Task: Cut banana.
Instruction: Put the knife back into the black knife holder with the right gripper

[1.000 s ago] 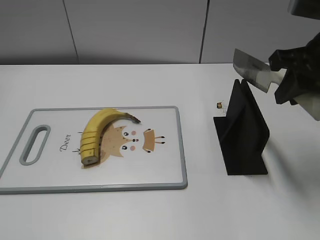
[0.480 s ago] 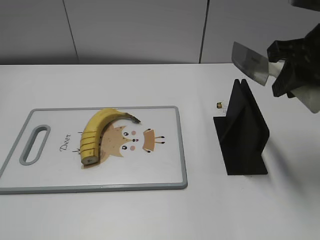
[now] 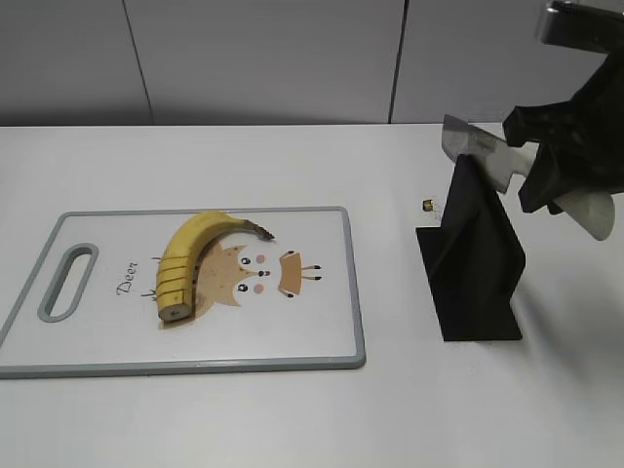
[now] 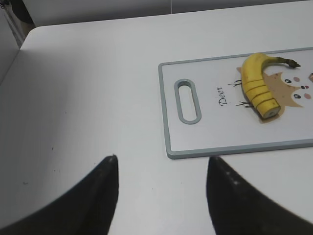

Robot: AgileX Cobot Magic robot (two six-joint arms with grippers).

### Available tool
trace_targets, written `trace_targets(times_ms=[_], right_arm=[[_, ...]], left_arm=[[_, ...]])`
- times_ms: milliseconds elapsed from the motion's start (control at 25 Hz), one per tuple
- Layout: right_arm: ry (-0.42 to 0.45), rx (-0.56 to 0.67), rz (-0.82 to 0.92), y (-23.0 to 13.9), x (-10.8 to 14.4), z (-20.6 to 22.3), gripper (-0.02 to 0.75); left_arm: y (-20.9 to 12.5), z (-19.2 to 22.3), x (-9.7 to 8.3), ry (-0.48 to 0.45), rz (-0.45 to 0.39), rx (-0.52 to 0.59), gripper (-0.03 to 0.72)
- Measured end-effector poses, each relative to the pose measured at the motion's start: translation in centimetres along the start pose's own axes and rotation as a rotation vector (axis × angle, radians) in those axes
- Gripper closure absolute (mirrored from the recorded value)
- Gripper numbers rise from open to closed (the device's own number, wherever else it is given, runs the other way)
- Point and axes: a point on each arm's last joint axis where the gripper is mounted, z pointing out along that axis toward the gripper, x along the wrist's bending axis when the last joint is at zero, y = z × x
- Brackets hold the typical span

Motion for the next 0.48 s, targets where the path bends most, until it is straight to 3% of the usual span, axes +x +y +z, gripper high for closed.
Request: trace_targets(times_ms=[480], right_arm=[[-0.017,0.139,-0.003,-0.7,0.3,1.8,0.576]], left_arm=[[0.0,0.0,0.0,0.0,0.0,0.0,0.141]])
